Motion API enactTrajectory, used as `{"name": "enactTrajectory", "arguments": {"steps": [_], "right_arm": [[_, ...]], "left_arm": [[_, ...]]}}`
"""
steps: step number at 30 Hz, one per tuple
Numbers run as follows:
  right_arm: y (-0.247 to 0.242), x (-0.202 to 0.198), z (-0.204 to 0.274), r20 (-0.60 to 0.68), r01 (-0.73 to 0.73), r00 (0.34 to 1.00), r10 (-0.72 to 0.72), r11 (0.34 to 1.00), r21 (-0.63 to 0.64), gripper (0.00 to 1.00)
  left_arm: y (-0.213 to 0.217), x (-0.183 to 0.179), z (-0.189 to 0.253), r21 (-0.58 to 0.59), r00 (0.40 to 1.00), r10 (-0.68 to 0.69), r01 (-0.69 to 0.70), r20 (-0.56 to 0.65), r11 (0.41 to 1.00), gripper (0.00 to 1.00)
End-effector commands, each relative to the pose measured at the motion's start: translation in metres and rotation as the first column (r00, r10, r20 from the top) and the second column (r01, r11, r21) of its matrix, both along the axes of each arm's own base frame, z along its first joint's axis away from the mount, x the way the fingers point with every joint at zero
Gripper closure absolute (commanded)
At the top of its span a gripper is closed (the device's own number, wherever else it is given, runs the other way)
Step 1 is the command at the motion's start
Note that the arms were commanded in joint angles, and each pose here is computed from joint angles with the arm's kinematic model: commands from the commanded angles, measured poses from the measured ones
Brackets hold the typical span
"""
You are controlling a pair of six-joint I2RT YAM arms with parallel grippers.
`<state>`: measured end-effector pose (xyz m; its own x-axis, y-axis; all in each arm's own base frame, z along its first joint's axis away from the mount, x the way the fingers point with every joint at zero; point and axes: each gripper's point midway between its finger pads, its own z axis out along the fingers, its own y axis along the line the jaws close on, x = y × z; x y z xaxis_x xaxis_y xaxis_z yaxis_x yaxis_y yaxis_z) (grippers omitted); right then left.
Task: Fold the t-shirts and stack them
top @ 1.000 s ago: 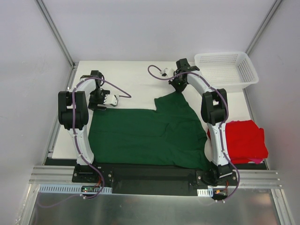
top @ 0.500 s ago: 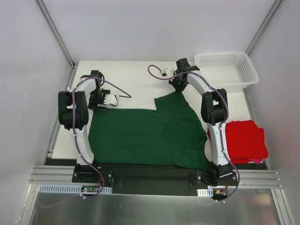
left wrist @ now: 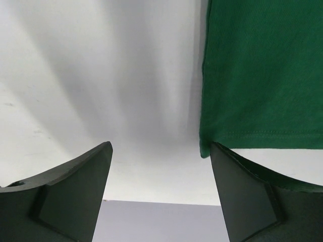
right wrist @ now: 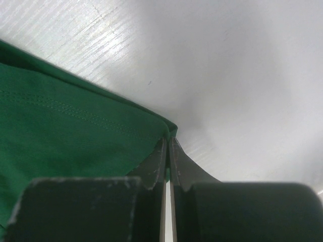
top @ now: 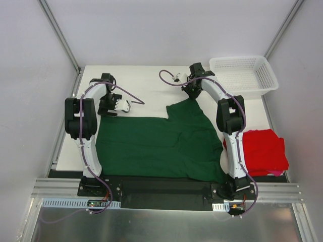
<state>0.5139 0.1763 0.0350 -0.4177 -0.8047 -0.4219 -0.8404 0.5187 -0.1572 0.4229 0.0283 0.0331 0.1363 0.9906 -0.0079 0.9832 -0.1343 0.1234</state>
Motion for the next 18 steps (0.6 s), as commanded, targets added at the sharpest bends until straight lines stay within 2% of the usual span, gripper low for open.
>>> {"name": "enactTrajectory", "arguments": {"steps": [1,18], "right_arm": [[0.004,0.001,0.023,0.034,-0.001,0.999,0.001,1.000,0.009,0.99],[0.007,-0.001,0.022,0.038,-0.015,0.999,0.014,1.000,0.001,0.99]], "left_arm": [[-0.015,-0.002,0.011,-0.034,1.000,-0.013,0.012,-0.013,0.999,0.21],[-0.009,-0.035,0.003,0.009,0.996,0.017,-0.016,-0.092,1.000,0.21]]}}
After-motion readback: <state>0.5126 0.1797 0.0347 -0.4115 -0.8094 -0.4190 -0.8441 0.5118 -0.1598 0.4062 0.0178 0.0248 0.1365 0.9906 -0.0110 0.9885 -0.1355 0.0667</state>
